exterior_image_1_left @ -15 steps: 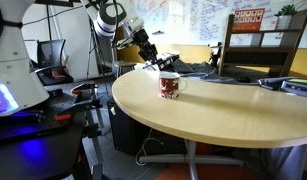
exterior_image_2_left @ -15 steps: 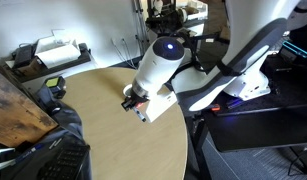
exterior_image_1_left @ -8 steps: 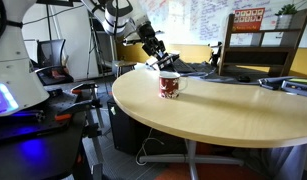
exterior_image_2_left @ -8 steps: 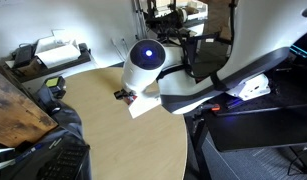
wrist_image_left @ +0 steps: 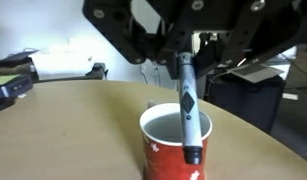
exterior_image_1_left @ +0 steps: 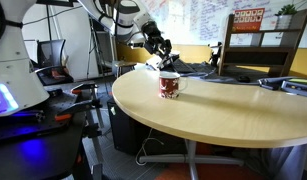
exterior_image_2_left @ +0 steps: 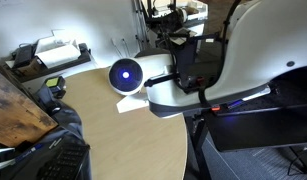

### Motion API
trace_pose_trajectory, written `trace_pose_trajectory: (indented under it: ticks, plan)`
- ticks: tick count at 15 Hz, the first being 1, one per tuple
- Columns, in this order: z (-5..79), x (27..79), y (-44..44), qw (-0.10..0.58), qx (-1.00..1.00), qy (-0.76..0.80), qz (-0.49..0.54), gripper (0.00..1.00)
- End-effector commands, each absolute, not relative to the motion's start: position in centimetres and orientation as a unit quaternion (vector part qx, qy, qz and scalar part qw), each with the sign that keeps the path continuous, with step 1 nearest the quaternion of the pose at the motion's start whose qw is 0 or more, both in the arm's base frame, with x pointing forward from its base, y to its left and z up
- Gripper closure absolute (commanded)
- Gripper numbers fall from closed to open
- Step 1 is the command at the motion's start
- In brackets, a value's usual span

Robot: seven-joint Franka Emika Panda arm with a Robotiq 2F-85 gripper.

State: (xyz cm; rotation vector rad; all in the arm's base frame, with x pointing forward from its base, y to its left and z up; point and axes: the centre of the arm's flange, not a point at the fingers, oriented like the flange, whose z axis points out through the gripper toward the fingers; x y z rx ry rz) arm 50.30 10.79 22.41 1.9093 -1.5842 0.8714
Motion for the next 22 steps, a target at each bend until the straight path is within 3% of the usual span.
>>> trace_pose_trajectory:
  ticks: [1,17,18,20,22]
  plan:
    - [23.1,51.7,10.4,0.292,0.666,-0.601,0.332,0.94]
    - [17.9,56.8,4.4,0.347,0.646,-0.624,0.271,0.94]
    - [17.7,56.8,4.6,0.343,0.653,-0.621,0.265,0.51]
    - [17.9,56.5,4.7,0.329,0.662,-0.625,0.251,0.43]
    - [19.0,55.7,4.4,0.291,0.683,-0.628,0.233,0.28]
